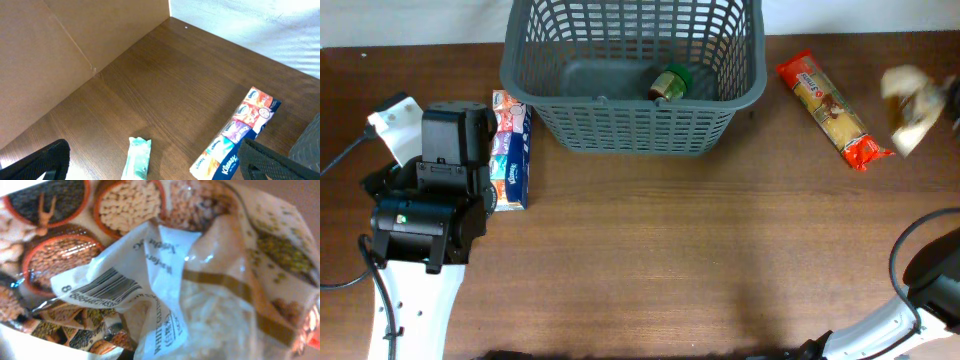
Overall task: Pack container
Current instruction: 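Lift the rice bag over the basket and drop it in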
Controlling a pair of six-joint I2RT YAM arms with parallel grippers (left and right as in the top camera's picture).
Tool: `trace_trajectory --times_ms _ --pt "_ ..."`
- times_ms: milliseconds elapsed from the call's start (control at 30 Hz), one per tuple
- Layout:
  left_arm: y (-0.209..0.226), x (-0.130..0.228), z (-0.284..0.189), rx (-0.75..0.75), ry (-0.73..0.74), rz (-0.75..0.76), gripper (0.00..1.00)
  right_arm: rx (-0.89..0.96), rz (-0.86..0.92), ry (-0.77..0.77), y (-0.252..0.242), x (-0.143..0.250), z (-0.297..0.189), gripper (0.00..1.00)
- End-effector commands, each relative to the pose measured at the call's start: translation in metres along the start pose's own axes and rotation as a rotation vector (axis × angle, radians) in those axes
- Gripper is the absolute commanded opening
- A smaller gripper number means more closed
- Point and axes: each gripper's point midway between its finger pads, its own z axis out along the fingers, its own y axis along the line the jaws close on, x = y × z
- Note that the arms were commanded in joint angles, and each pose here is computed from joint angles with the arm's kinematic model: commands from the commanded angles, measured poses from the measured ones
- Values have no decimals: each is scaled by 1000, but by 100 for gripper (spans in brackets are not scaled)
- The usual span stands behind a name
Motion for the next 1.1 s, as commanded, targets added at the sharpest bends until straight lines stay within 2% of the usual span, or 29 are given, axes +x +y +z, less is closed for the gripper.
trace_trajectory --times_ms 0,100,133,200,367,533,733,867,1067 --pt "4 -4 -1 -14 -11 8 100 -418 -384 118 150 58 -85 4" --pt "4 -4 -1 -14 -11 8 100 -581 -640 143 212 109 -118 4" --pt "4 -4 -1 -14 -11 8 100 -676 -797 172 241 150 -131 4" --pt "4 -4 -1 -14 -11 8 100 -763 -940 215 262 199 -136 4" --pt "4 -4 -1 -14 -11 8 100 -866 -1147 336 276 303 -119 4" --pt "4 -4 -1 -14 -11 8 100 -739 -1267 361 264 377 -68 4" --pt "4 -4 -1 -14 -11 8 100 -395 -1375 298 222 413 9 4" --pt "4 -4 -1 -14 -11 8 100 -275 -1418 335 191 431 54 4" --pt "4 -4 -1 -14 -11 8 100 -177 -1402 364 161 421 104 4"
